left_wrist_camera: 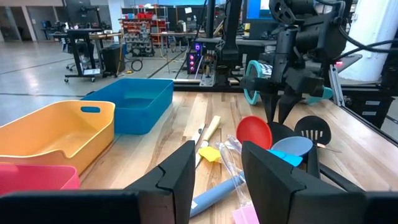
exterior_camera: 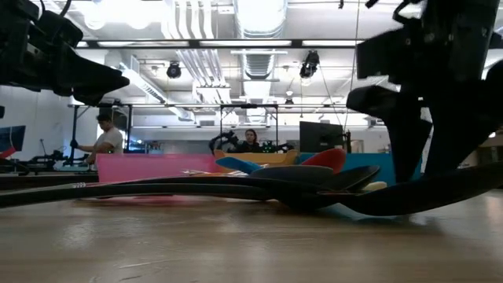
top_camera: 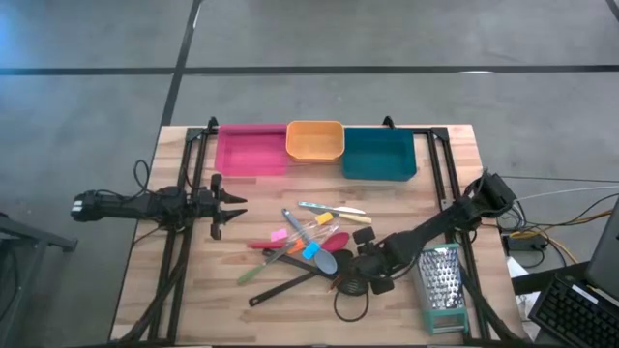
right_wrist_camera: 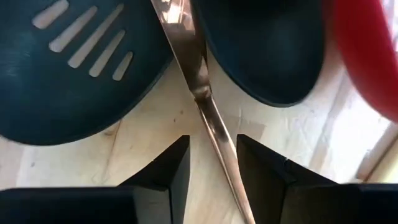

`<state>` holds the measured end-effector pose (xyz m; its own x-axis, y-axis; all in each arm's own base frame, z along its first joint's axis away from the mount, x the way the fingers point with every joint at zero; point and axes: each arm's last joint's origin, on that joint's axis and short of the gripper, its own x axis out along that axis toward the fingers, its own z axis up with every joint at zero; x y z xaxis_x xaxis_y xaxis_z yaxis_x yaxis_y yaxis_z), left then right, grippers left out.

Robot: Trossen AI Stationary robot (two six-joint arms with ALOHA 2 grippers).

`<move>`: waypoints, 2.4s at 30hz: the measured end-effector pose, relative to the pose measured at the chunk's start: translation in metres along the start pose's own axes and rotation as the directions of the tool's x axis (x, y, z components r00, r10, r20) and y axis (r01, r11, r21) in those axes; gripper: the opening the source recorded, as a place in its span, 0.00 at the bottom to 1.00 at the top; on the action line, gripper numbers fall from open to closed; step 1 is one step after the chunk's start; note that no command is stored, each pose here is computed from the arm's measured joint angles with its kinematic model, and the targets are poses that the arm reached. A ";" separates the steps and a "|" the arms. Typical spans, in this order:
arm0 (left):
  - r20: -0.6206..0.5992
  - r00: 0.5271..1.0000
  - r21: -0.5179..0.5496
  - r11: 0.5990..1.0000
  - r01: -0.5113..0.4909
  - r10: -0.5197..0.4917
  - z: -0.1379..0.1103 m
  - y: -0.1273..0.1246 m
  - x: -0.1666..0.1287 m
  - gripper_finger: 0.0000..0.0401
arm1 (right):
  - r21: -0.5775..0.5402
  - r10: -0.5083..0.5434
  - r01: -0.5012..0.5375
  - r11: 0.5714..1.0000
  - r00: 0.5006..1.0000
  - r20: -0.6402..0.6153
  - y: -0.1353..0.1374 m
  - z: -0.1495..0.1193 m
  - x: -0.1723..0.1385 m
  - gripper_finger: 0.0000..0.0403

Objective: Pick & Place Kitchen Items
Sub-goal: Put the gold knife into the blue bin

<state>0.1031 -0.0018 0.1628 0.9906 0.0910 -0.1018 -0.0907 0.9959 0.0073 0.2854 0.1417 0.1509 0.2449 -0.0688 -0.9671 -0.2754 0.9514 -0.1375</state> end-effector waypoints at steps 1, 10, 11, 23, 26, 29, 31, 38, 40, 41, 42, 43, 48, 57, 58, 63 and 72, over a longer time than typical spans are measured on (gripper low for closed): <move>-0.001 1.000 0.000 1.000 0.000 0.000 0.000 0.000 0.000 0.34 | -0.001 -0.001 0.001 1.000 1.000 -0.007 0.000 0.000 0.002 0.29; -0.002 1.000 0.001 1.000 0.001 -0.001 0.000 0.000 0.000 0.34 | -0.001 -0.005 0.005 1.000 1.000 -0.027 -0.001 0.001 0.015 0.23; -0.002 1.000 0.000 1.000 0.000 0.000 0.000 0.000 0.000 0.34 | 0.000 -0.004 0.004 1.000 1.000 -0.030 -0.002 0.001 0.016 0.22; -0.002 1.000 0.001 1.000 0.000 0.000 0.000 0.000 0.000 0.34 | -0.017 -0.011 0.010 1.000 1.000 -0.024 -0.004 0.001 0.012 0.06; -0.002 1.000 0.001 1.000 0.000 0.000 0.000 0.000 0.000 0.34 | -0.011 -0.004 0.003 1.000 0.999 -0.041 -0.005 0.000 0.006 0.05; -0.002 1.000 0.001 1.000 0.000 0.000 0.000 0.000 0.000 0.34 | -0.003 0.012 -0.012 1.000 0.998 -0.067 -0.006 -0.001 -0.002 0.03; -0.002 1.000 0.001 1.000 0.000 0.000 0.000 0.000 0.000 0.34 | 0.006 0.012 -0.012 1.000 0.996 -0.089 -0.006 -0.003 -0.005 0.02; -0.003 1.000 0.001 1.000 0.000 0.000 0.000 0.000 0.000 0.34 | 0.010 0.021 -0.020 1.000 0.999 -0.026 -0.009 0.001 -0.041 0.02; -0.003 1.000 0.001 1.000 0.000 0.000 0.000 0.000 0.000 0.34 | 0.013 0.016 -0.016 1.000 1.000 0.016 -0.012 0.001 -0.058 0.02; -0.003 1.000 0.001 1.000 0.000 0.000 0.000 0.000 0.000 0.34 | 0.015 0.004 -0.005 1.000 0.999 0.044 -0.014 0.000 -0.067 0.02; -0.003 1.000 0.001 1.000 0.000 0.000 0.000 0.000 0.000 0.34 | 0.014 -0.014 0.014 1.000 0.998 0.064 -0.016 -0.002 -0.075 0.03; -0.002 1.000 0.000 1.000 0.000 0.000 0.000 0.000 0.000 0.34 | 0.011 -0.039 0.038 0.999 0.996 0.078 -0.019 -0.005 -0.082 0.03; -0.002 1.000 0.001 1.000 0.000 0.000 0.000 0.000 0.000 0.34 | 0.007 -0.212 0.214 0.977 0.964 0.162 -0.040 -0.018 -0.113 0.02; -0.003 1.000 0.001 1.000 0.000 0.000 0.000 0.000 0.000 0.34 | 0.060 -0.414 0.410 0.910 0.898 0.145 -0.106 -0.033 -0.134 0.03; -0.003 1.000 0.001 1.000 0.000 0.000 0.000 0.000 0.000 0.34 | 0.069 -0.426 0.420 0.905 0.896 0.129 -0.115 -0.036 -0.134 0.03; -0.002 1.000 0.000 1.000 0.000 0.000 0.000 0.000 0.000 0.34 | 0.141 -0.481 0.471 0.871 0.875 0.050 -0.158 -0.051 -0.138 0.03; -0.003 1.000 0.000 1.000 0.000 0.000 0.000 0.000 0.000 0.34 | 0.308 -0.459 0.471 0.827 0.881 -0.115 -0.227 -0.086 -0.129 0.03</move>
<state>0.1032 -0.0018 0.1626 0.9904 0.0910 -0.1044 -0.0907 0.9959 0.0077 0.2364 -0.0913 0.2883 0.2352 -0.5317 -0.8136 0.1739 0.8466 -0.5030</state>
